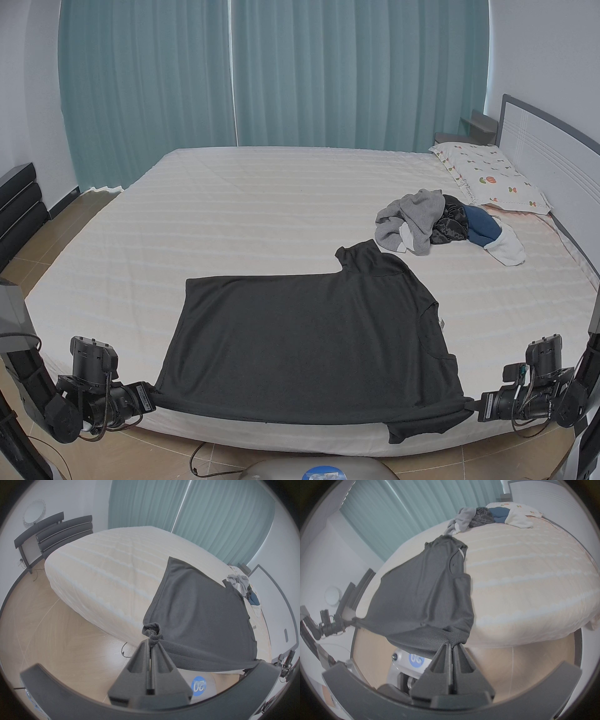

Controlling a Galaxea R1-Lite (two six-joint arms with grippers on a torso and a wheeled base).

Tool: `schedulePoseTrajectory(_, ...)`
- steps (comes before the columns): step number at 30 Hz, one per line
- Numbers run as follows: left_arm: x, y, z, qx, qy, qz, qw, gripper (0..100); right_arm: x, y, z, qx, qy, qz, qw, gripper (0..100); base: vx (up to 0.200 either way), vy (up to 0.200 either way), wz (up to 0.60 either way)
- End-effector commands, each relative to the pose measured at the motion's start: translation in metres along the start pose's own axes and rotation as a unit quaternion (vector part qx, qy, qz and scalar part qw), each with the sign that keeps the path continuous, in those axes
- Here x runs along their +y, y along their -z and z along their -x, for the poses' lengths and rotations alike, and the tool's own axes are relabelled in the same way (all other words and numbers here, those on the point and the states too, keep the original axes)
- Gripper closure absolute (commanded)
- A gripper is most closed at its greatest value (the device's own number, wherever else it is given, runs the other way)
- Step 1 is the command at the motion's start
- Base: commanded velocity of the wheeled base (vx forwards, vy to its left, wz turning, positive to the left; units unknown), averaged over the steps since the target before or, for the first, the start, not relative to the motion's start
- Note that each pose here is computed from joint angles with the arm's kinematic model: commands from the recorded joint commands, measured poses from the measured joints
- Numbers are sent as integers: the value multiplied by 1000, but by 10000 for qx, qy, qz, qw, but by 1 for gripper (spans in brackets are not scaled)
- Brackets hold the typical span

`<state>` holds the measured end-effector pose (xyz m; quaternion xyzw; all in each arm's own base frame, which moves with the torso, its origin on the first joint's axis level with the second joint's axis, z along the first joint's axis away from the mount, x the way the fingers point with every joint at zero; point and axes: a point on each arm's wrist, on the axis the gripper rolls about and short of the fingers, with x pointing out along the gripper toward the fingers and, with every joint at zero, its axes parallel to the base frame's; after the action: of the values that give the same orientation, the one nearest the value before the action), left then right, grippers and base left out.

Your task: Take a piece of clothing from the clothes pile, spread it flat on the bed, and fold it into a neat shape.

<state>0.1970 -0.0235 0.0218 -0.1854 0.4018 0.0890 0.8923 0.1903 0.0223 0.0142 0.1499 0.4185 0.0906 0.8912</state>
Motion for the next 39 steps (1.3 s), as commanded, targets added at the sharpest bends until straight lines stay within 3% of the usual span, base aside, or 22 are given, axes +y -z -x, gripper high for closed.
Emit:
schedulePoseTrajectory(1, -2, -11, 1, -249, 80, 95, 9996, 100, 4, -18, -1, -464, -105, -52, 9989, 100, 0, 0, 0)
schedulePoseTrajectory(6, -3, -17, 6, -436, 147, 153, 9988, 100, 9, -34, -1, -826, -221, 14, 9963, 100, 0, 0, 0)
schedulePoseTrajectory(17, -4, -20, 10, -531, 211, 201, 9982, 100, 16, -50, 4, -1176, -383, 124, 9922, 100, 0, 0, 0)
schedulePoseTrajectory(30, 2, -8, 13, -104, 22, 124, 9999, 100, 12, -34, 9, -596, -512, 34, 9969, 100, 0, 0, 0)
schedulePoseTrajectory(39, -15, -36, -4, -406, 251, 234, 9986, 100, 17, -65, -11, -783, -649, 63, 9948, 100, 0, 0, 0)
